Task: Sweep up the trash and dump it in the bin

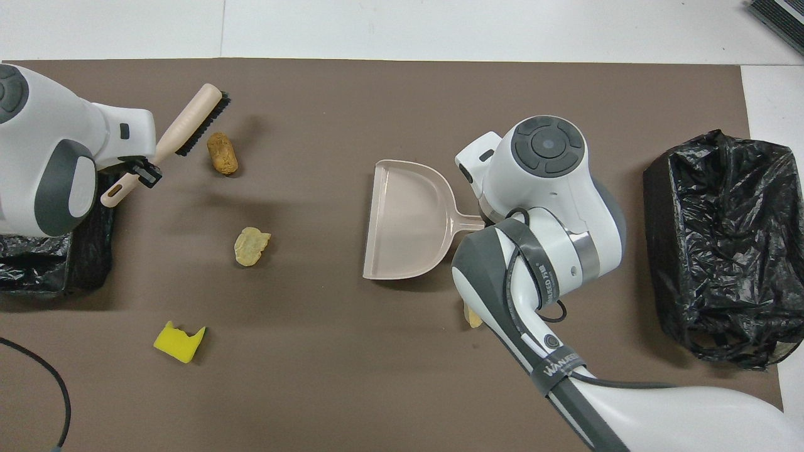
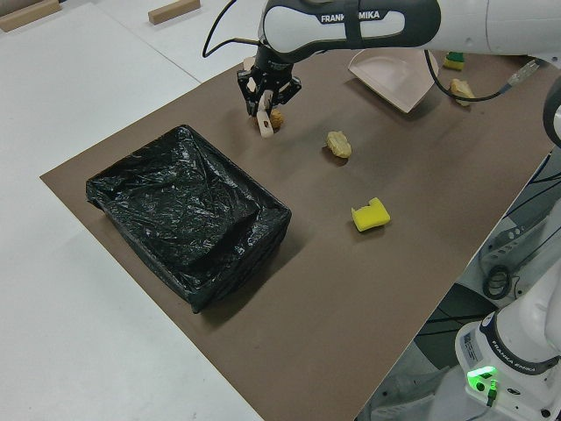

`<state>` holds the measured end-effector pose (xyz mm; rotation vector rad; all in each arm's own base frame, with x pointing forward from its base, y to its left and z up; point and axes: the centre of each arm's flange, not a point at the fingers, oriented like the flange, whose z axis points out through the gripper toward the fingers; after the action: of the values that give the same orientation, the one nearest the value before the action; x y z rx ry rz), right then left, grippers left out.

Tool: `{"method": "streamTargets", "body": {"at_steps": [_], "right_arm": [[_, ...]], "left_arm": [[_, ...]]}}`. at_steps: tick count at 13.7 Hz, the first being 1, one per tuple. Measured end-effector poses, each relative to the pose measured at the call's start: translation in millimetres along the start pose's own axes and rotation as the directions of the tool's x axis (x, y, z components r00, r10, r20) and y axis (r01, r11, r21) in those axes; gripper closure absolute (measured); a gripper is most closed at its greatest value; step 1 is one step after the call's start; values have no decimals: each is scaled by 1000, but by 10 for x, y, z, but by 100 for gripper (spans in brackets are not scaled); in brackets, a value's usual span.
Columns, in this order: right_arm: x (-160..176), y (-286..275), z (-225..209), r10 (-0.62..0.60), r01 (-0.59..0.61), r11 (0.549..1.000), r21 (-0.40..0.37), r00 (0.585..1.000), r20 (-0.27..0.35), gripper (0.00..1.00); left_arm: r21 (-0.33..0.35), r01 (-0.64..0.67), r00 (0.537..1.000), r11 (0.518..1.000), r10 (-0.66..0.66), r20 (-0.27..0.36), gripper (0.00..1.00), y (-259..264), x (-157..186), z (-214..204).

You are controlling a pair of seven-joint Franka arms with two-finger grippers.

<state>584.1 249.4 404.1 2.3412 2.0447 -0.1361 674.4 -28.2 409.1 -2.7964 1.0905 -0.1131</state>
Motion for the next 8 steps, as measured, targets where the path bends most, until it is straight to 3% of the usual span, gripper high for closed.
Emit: {"method": "streamTargets", "body": {"at_steps": [3,8], "right_arm": [[213,-124,-4,-57,58,998,-32,998,27,67],[262,-265,213,-68,67,998,11,996,56,67]], "left_arm": [[16,-4,1000,1000,4,-23,73,-178,220,211],[18,-58,998,998,58,16,73,-103,349,512]]}}
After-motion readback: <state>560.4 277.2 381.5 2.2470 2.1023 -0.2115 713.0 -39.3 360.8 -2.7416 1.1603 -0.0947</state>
